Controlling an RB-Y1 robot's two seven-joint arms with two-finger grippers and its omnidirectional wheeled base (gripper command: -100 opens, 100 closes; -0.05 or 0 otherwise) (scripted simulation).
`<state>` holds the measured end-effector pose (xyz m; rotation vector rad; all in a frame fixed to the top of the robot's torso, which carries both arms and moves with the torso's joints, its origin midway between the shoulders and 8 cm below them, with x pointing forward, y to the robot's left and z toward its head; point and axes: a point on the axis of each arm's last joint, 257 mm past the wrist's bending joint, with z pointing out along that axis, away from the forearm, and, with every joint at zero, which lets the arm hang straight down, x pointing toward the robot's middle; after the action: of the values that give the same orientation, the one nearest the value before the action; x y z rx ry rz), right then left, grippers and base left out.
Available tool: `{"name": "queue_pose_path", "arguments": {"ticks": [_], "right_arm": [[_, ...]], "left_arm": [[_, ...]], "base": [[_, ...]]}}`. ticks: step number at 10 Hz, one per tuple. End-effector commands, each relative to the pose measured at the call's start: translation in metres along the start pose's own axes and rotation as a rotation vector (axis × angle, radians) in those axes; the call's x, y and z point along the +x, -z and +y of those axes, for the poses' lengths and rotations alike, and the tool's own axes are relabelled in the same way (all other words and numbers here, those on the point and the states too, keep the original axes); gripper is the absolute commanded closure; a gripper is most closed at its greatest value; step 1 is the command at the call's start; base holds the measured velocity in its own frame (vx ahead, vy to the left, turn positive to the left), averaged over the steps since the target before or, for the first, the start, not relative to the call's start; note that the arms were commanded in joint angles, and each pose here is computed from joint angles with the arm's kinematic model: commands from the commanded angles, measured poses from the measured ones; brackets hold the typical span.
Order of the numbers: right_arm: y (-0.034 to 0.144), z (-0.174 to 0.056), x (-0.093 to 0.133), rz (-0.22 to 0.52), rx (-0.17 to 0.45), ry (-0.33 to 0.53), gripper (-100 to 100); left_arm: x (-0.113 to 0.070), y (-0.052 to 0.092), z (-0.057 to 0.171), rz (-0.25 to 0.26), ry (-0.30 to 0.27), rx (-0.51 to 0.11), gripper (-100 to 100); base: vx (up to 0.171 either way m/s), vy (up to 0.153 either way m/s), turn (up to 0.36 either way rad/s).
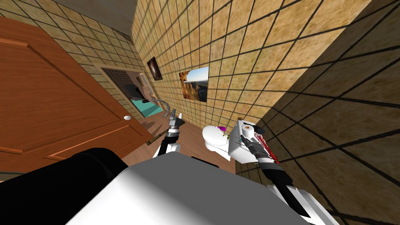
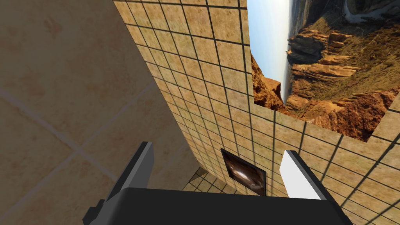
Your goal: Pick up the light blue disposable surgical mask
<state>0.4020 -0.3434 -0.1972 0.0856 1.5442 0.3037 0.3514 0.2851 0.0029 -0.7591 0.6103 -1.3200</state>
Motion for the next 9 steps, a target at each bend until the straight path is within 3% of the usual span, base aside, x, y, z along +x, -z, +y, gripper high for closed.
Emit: {"name": "queue_pose_path", "arguments": {"ticks": [1,2,4,5,7,8,9], "right_arm": [[0.004,-0.019,0.015,0.055,0.015,0.121,-100],[0.005,-0.022,0.018,0.061,0.021,0.124,-100],[0.010,-0.055,0.033,0.144,0.042,0.309,-100],[0.012,-0.060,0.039,0.158,0.050,0.325,-100],[0.019,-0.094,0.050,0.240,0.067,0.505,-100],[0.021,-0.099,0.054,0.253,0.072,0.521,-100],[0.027,-0.118,0.059,0.299,0.080,0.616,-100]], "left_arm": [[0.000,0.000,0.000,0.000,0.000,0.000,0],[0.000,0.000,0.000,0.000,0.000,0.000,0],[0.000,0.000,0.000,0.000,0.000,0.000,0],[0.000,0.000,0.000,0.000,0.000,0.000,0],[0.000,0.000,0.000,0.000,0.000,0.000,0],[0.000,0.000,0.000,0.000,0.000,0.000,0],[0.000,0.000,0.000,0.000,0.000,0.000,0]], "base": [[-0.059,0.056,0.070],[-0.044,0.043,0.037],[-0.057,0.054,0.098],[-0.049,0.043,0.040],[-0.038,0.046,0.107],[-0.036,0.045,0.046],[-0.037,0.032,0.067]]}}
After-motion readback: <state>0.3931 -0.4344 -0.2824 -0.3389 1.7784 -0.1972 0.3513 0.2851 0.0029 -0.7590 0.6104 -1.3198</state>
